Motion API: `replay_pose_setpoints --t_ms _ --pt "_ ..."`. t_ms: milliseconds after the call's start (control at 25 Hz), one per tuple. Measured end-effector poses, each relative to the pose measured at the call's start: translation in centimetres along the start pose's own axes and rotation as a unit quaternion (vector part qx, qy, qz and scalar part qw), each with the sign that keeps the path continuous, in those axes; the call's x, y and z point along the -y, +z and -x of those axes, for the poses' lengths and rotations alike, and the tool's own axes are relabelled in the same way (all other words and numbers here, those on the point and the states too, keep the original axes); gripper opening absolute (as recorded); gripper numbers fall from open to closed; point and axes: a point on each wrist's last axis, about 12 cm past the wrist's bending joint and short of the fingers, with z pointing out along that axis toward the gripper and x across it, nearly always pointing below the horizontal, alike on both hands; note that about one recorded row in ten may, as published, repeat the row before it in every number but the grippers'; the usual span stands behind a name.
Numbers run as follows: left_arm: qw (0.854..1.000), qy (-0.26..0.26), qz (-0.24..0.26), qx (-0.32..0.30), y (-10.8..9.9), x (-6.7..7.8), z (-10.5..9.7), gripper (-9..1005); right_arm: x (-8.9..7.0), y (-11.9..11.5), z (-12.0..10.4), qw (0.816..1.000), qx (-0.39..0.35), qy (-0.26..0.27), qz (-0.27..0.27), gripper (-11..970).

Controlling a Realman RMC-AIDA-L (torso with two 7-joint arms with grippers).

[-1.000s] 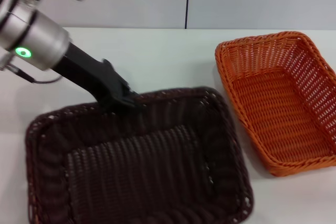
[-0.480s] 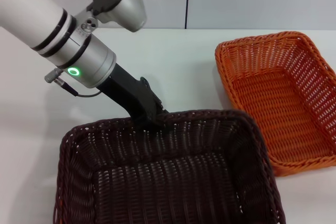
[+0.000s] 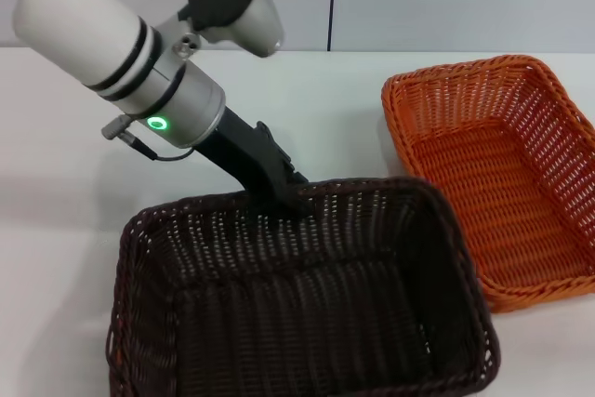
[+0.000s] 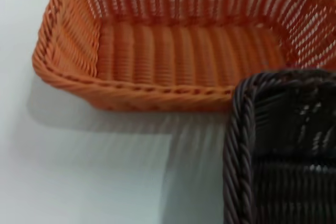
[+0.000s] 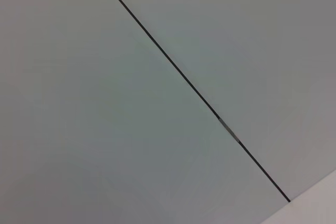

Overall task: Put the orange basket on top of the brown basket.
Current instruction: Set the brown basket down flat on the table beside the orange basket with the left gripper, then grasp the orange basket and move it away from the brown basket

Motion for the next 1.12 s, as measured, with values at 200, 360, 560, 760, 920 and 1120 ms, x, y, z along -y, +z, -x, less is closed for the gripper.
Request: replay_pose_setpoints --t_ms 200,360,560,760,920,1120 --pt "1.000 0.003 0.016 -0.001 0.1 -0.2 0.1 350 0.1 -0.2 -0.1 1.000 0.000 0.003 -0.003 659" --pt "0.999 -0.003 0.037 0.040 -1.0 -0.5 0.1 504 -0.1 -0.4 0.0 1.000 0.002 0.010 0.010 659" --pt "0.990 -0.008 0.049 0.130 -2.9 -0.3 -0.5 715 -1.5 -1.3 0.8 0.995 0.015 0.051 0.079 659" --pt "0.985 -0.018 0.048 0.163 -3.4 -0.4 -1.5 842 -2.6 -2.1 0.8 0.985 0.008 0.109 0.134 659" --pt "0.986 -0.014 0.033 0.160 -3.3 -0.1 -1.6 841 -4.0 -2.5 -0.4 0.970 -0.014 0.154 0.188 659" --pt "0.987 -0.013 0.029 0.157 -3.0 -0.2 -1.3 840 -5.3 -1.6 -1.9 0.959 -0.047 0.173 0.221 659"
